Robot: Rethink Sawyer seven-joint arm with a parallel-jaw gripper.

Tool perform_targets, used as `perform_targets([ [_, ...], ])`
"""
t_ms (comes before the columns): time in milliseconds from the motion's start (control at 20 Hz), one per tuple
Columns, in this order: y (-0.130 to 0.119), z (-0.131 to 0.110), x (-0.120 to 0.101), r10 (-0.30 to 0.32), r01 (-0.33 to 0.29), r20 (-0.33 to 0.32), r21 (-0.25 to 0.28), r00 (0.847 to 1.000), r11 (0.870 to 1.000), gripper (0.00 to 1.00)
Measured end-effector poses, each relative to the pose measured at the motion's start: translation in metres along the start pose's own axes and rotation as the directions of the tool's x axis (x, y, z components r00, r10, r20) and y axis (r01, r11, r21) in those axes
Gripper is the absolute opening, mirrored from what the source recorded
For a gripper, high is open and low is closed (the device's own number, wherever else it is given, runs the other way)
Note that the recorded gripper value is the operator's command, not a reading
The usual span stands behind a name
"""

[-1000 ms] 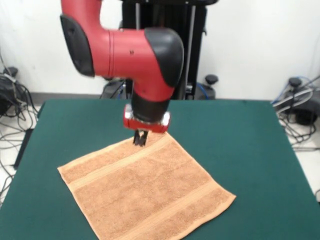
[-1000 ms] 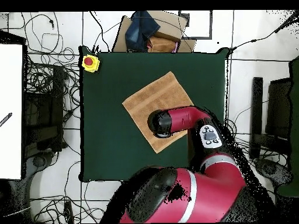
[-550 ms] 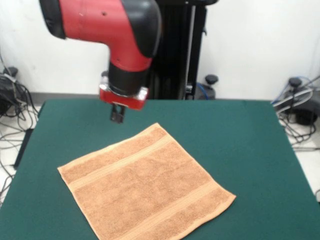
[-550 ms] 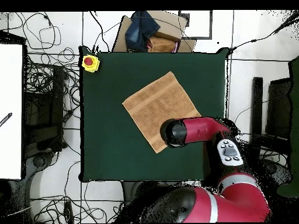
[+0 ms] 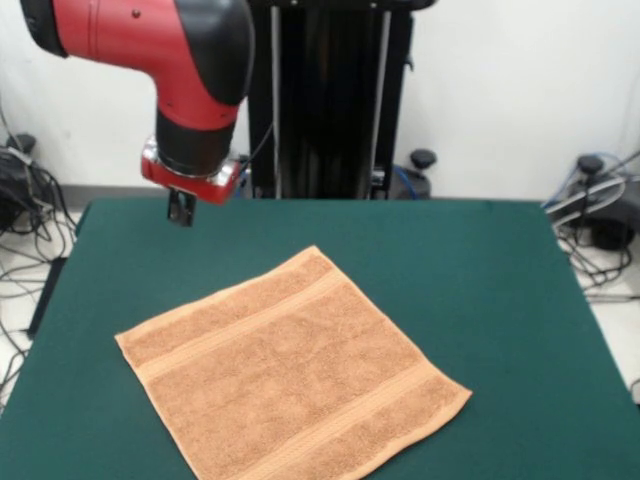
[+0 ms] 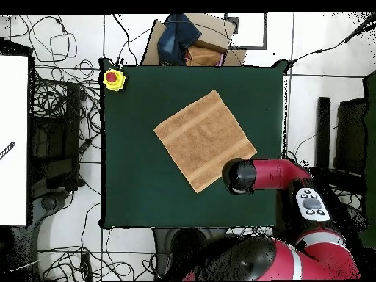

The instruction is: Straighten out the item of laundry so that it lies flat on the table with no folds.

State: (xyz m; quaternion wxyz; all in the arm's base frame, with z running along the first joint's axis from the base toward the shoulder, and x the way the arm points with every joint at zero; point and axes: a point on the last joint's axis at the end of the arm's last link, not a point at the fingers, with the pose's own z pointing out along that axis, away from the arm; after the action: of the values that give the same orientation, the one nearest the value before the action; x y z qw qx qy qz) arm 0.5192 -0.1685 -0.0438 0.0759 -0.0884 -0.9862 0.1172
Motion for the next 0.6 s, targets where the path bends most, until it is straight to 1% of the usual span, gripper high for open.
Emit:
perform_targets([
  [150, -0.005, 0.006, 0.006, 0.002, -0.002, -0.013, 0.01, 1.0, 1.0, 0.0],
  [250, -0.008, 0.017, 0.015, 0.0, 0.0, -0.023, 0.019, 1.0, 1.0, 0.0],
  [350, -0.008, 0.023, 0.018, 0.0, 0.001, -0.024, 0.019, 1.0, 1.0, 0.0],
  [600, -0.004, 0.049, 0.032, -0.007, 0.007, -0.023, 0.005, 1.0, 1.0, 0.0],
])
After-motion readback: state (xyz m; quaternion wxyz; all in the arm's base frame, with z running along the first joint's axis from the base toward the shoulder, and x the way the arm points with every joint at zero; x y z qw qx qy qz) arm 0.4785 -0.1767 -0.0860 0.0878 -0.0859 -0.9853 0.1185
